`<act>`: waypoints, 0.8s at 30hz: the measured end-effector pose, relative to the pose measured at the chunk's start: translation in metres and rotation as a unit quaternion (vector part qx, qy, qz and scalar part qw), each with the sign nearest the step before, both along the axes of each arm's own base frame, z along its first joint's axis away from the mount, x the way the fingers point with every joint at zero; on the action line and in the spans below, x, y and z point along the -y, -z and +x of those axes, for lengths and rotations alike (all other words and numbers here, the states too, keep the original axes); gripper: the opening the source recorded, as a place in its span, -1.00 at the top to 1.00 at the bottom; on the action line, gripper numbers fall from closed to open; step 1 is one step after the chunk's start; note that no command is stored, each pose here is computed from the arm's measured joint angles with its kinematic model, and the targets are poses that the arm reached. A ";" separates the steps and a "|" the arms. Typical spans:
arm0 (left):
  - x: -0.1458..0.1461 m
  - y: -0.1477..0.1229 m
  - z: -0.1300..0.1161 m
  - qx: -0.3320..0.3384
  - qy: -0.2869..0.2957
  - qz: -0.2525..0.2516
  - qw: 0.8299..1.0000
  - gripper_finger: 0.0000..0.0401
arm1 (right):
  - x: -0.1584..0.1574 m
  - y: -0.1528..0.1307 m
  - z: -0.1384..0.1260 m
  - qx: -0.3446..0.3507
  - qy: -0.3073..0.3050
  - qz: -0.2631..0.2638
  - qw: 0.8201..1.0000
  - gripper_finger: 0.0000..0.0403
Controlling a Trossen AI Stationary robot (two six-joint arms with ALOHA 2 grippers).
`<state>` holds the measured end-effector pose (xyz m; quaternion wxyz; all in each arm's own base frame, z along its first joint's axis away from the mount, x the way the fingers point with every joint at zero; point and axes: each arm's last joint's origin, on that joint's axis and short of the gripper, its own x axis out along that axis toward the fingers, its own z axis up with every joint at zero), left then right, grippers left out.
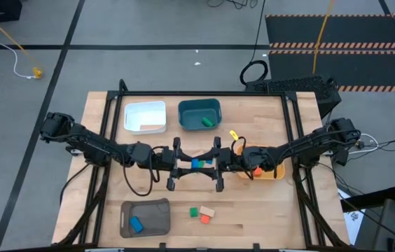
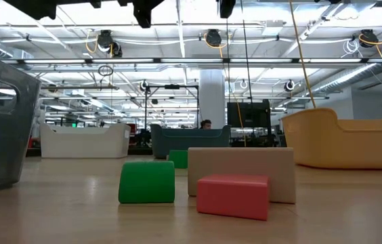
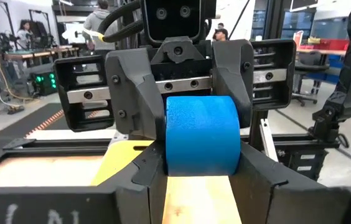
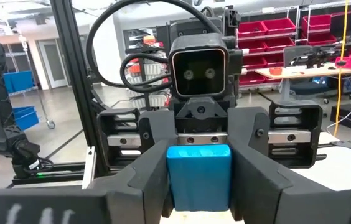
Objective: Sort & place blocks by color
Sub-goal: Put the bottom blue block into the black bin
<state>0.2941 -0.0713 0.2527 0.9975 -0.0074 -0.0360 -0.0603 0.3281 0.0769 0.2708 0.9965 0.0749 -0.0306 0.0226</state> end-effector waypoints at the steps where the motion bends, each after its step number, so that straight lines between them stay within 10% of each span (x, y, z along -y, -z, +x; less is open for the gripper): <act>1: 0.000 0.000 0.000 -0.001 0.000 -0.003 1.000 0.33 | 0.000 0.000 0.000 -0.002 -0.001 0.001 1.000 0.21; 13: 0.000 0.003 0.000 -0.016 0.002 -0.014 1.000 0.33 | 0.004 -0.013 -0.020 -0.059 0.001 -0.009 0.998 -0.37; 24: 0.006 0.018 -0.002 -0.121 0.069 -0.115 0.984 0.33 | 0.011 -0.022 -0.068 -0.210 0.014 0.110 0.971 -0.37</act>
